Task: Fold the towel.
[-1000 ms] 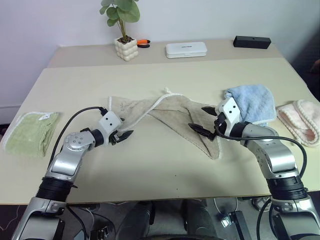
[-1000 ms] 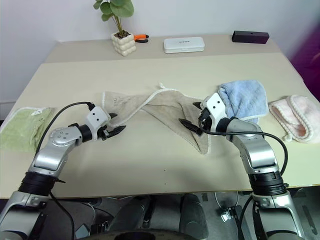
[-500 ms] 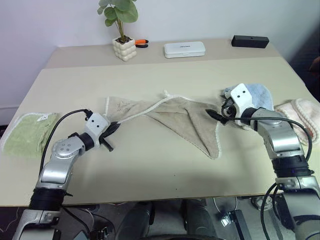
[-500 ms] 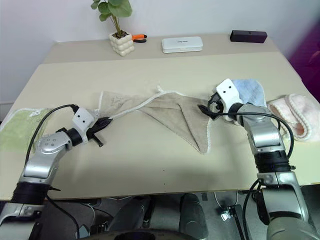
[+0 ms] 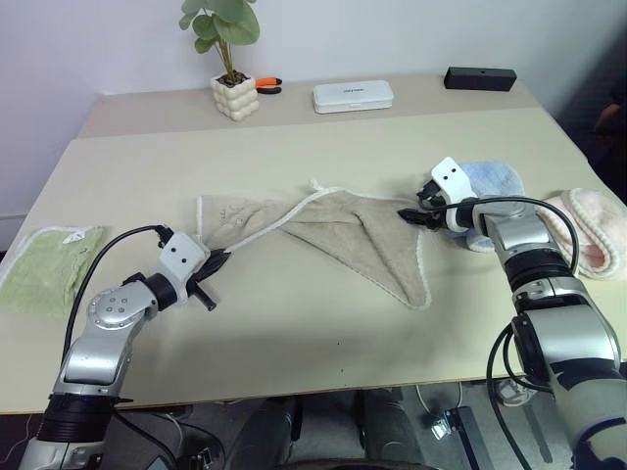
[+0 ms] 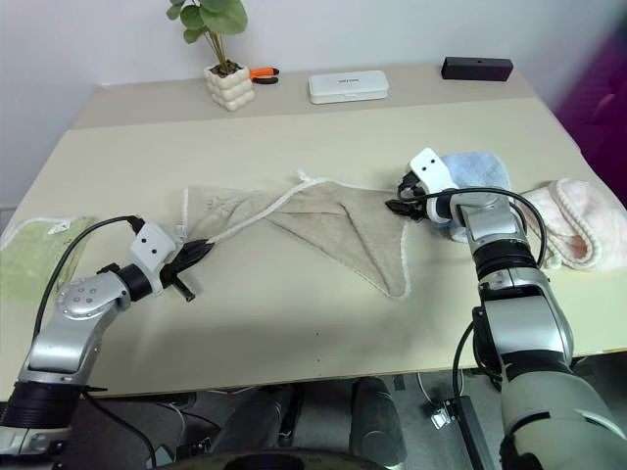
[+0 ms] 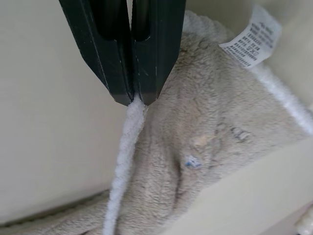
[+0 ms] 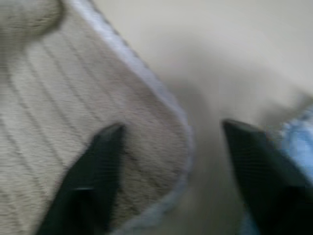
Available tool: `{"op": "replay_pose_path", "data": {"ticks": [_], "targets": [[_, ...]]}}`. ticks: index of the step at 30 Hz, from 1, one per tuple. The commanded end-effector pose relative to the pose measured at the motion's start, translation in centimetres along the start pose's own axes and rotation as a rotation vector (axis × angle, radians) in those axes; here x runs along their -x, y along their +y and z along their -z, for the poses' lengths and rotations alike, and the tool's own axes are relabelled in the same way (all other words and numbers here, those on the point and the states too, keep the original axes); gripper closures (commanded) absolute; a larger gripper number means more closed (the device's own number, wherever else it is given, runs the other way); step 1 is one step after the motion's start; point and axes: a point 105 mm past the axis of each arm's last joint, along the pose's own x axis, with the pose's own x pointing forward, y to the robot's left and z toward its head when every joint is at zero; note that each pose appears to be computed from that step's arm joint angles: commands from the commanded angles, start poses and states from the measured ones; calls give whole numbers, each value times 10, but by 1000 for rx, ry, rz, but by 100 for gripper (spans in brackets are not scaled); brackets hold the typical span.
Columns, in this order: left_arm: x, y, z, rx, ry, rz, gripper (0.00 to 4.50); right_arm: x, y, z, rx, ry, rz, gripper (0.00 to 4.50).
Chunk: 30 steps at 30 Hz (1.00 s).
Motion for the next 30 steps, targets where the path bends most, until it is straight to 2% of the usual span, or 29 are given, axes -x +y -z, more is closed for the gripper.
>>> {"op": "replay_pose_path", "data": {"ticks": [1, 4, 9, 13, 15, 18, 21, 25, 28, 30], "targets": [[7, 6, -9, -21, -25, -28, 450, 0, 0, -1, 7, 18, -22, 320], [9, 5, -8, -21, -20, -27, 450, 0, 1, 0, 12, 21, -29, 448], [12, 13, -10, -27, -24, -63, 450, 4, -8, -15, 37, -36, 26, 448], [6, 39, -26, -30, -78, -148, 450, 13, -23, -49, 125, -154, 119, 448], [3, 48, -32, -36, -90, -164, 450, 16, -29, -57, 128, -170, 146, 448], [0, 53, -39, -54, -105, -150, 450, 18, -25, -61, 123, -177, 91, 448], [0, 50, -38, -58, -101, -121, 450, 15, -13, -54, 99, -160, -2, 367], [4, 41, -33, -61, -84, -92, 450, 16, 10, -41, 111, -120, -158, 168], [10, 36, -31, -45, -81, -91, 450, 24, 38, -33, 161, -117, -334, 15], [12, 34, -29, -40, -75, -92, 450, 27, 45, -29, 186, -109, -364, 6]]}}
